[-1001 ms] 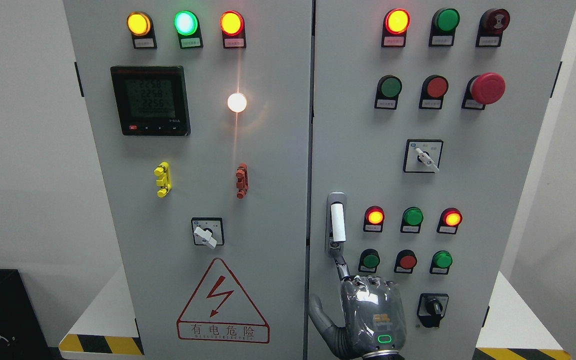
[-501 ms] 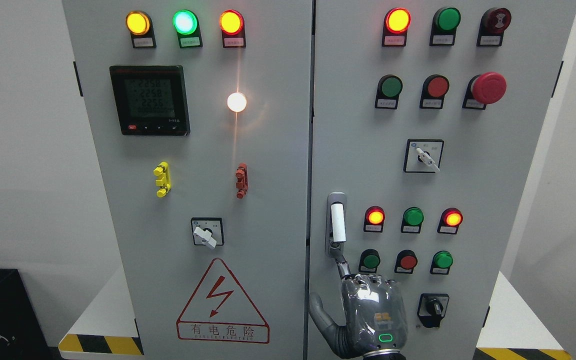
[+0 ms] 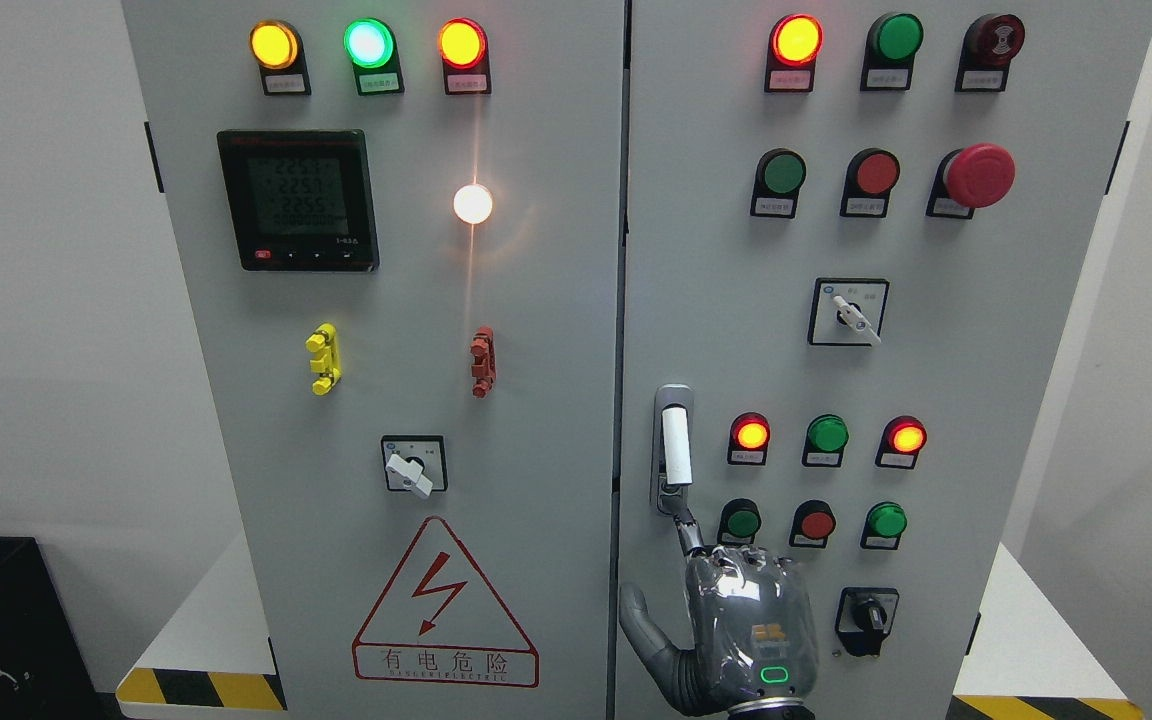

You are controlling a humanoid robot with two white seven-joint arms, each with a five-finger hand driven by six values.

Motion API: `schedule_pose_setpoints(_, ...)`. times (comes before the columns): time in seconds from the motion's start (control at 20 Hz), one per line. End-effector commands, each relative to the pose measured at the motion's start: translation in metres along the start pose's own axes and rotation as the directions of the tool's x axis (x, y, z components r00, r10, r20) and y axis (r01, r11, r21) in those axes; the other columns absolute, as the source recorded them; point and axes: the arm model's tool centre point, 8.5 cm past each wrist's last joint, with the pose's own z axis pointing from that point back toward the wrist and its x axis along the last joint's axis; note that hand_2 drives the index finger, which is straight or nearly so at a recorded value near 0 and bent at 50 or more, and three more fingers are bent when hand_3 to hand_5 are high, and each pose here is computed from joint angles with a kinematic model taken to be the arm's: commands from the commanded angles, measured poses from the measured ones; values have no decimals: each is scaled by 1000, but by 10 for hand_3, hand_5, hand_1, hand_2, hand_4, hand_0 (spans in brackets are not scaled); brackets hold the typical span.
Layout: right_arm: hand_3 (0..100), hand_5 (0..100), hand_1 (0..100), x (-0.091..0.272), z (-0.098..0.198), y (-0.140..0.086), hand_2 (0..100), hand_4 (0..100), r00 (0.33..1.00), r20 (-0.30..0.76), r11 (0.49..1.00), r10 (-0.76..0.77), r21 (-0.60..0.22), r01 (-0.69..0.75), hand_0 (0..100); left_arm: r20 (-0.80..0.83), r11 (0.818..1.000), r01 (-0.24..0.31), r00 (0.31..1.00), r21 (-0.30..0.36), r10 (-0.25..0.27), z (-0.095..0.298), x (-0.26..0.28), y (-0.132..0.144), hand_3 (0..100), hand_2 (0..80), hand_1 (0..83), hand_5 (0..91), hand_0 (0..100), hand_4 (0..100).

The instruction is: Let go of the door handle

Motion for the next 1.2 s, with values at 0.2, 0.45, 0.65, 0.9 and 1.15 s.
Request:
schedule_pose_setpoints(0.2, 1000, 1000, 258, 1, 0, -10, 260, 1000, 1000, 4, 999, -9, -31, 9, 416, -16, 1000, -2, 1000, 0, 2, 1, -11, 0, 0, 0, 556, 0, 120, 0)
schedule_pose_setpoints(0.45, 1000, 1000, 259, 0, 7, -10, 352, 1000, 1000, 3, 1000, -15, -25, 16, 416, -17, 1000, -2, 1000, 0, 2, 1, -11, 0, 0, 0, 556, 0, 120, 0)
schedule_pose_setpoints(0.65, 1000, 1000, 263, 0, 15, -11, 408, 1000, 1000, -3, 999, -24, -22, 24, 418, -16, 1000, -2, 1000, 0, 2, 1, -11, 0, 0, 0, 556, 0, 120, 0)
schedule_pose_setpoints(0.9, 1000, 1000, 268, -2, 25, -12, 438, 1000, 999, -10, 999, -31, -17, 30, 424, -16, 1000, -2, 1000, 0, 2, 1, -11, 0, 0, 0, 556, 0, 120, 0)
schedule_pose_setpoints(1.15, 1000, 1000, 266, -6, 50, -12, 482, 1000, 999, -14, 999, -42, 8, 42, 491, -16, 1000, -2, 1000, 0, 2, 1, -11, 0, 0, 0, 556, 0, 120, 0)
